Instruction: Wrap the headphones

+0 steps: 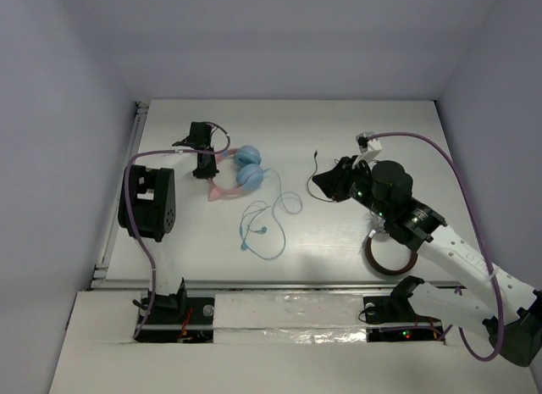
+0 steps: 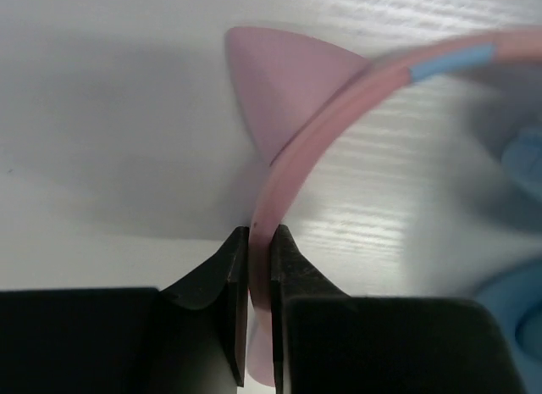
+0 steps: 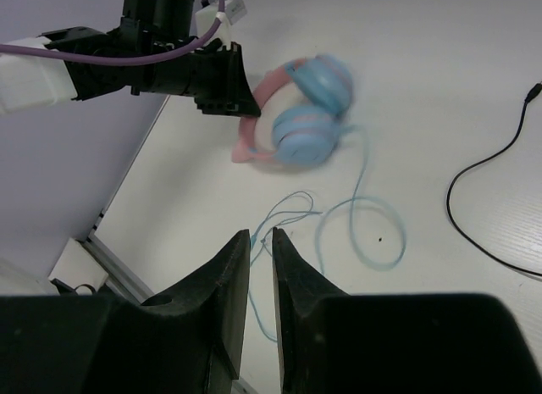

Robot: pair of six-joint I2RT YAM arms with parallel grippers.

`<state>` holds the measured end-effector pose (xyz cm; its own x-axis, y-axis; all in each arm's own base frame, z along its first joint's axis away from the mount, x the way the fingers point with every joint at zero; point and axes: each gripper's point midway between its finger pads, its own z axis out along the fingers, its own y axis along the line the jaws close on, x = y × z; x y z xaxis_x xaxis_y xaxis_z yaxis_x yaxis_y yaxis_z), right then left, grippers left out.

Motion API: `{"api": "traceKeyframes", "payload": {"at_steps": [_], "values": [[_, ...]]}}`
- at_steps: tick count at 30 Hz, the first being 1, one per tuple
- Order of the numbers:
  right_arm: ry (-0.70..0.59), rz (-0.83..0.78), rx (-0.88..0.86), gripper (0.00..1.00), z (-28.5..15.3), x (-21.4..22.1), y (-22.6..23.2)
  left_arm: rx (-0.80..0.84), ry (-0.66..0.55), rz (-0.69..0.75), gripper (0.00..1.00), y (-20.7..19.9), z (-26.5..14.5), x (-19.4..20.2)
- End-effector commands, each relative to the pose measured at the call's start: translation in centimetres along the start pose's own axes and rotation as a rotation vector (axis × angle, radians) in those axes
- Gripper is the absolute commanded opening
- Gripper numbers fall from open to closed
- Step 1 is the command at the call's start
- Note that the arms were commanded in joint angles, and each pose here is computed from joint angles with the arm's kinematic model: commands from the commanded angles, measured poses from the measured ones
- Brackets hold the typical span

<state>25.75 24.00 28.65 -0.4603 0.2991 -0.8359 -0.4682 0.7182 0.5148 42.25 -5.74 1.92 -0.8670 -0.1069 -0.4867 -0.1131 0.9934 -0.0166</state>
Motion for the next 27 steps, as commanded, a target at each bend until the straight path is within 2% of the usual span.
{"api": "traceKeyframes", "payload": {"at_steps": [1,5,6,7,8,13,15,17,18,19,20,21,22,23,25,27], "values": [[-0.051,0.001,-0.043,0.23,-0.1,-1.3,1.2,0.004,0.086,-0.022,0.0,0.0,1.2,2.7],[-0.033,-0.004,-0.042,0.18,0.3,-0.8,1.0,0.065,-0.005,-0.036,0.0,-0.8,-2.6,0.3],[-0.024,-0.01,-0.046,0.14,0.5,-0.5,1.0,0.08,-0.031,-0.041,0.0,-1.0,-3.7,-0.3],[-0.011,-0.015,-0.064,0.05,0.6,-0.3,1.3,0.142,-0.08,-0.046,0.0,-1.8,-6.3,-1.5],[-0.002,-0.02,-0.082,0.01,0.8,-0.1,1.8,0.165,-0.109,-0.055,0.0,-2.1,-7.7,-2.3],[0.045,-0.076,-0.169,0.0,2.5,-0.1,3.6,0.323,-0.303,-0.075,0.0,-4.1,-17.7,-7.3],[0.052,-0.112,-0.166,0.0,3.1,-0.1,3.5,0.375,-0.344,-0.083,0.0,-4.8,-20.3,-8.4],[0.051,-0.146,-0.147,0.23,4.0,-0.4,3.2,0.442,-0.376,-0.076,0.0,-5.6,-23.0,-9.1],[0.042,-0.189,-0.139,0.4,4.2,-0.5,2.9,0.47,-0.392,-0.083,0.0,-5.9,-24.2,-9.3],[0.015,-0.212,-0.098,0.71,4.6,-1.2,2.2,0.518,-0.394,-0.074,0.0,-6.6,-25.0,-9.3],[-0.007,-0.228,-0.065,0.78,4.6,-1.7,1.7,0.538,-0.398,-0.069,0.0,-6.9,-25.5,-9.3],[-0.034,-0.259,-0.029,0.85,4.6,-2.4,1.0,0.569,-0.401,-0.067,0.0,-7.3,-26.3,-9.2],[-0.067,-0.274,-0.012,0.86,4.6,-3.0,0.7,0.59,-0.403,-0.06,0.0,-7.5,-26.7,-9.1],[-0.104,-0.285,-0.03,0.87,4.5,-3.8,0.9,0.604,-0.406,-0.055,0.0,-7.7,-27.2,-9.0],[-0.077,-0.335,-0.129,0.87,4.6,-2.9,2.3,0.645,-0.397,-0.04,0.0,-8.2,-28.1,-8.7],[-0.074,-0.341,-0.155,0.87,5.2,-2.4,2.5,0.673,-0.409,-0.026,0.0,-8.5,-29.3,-8.9]]}}
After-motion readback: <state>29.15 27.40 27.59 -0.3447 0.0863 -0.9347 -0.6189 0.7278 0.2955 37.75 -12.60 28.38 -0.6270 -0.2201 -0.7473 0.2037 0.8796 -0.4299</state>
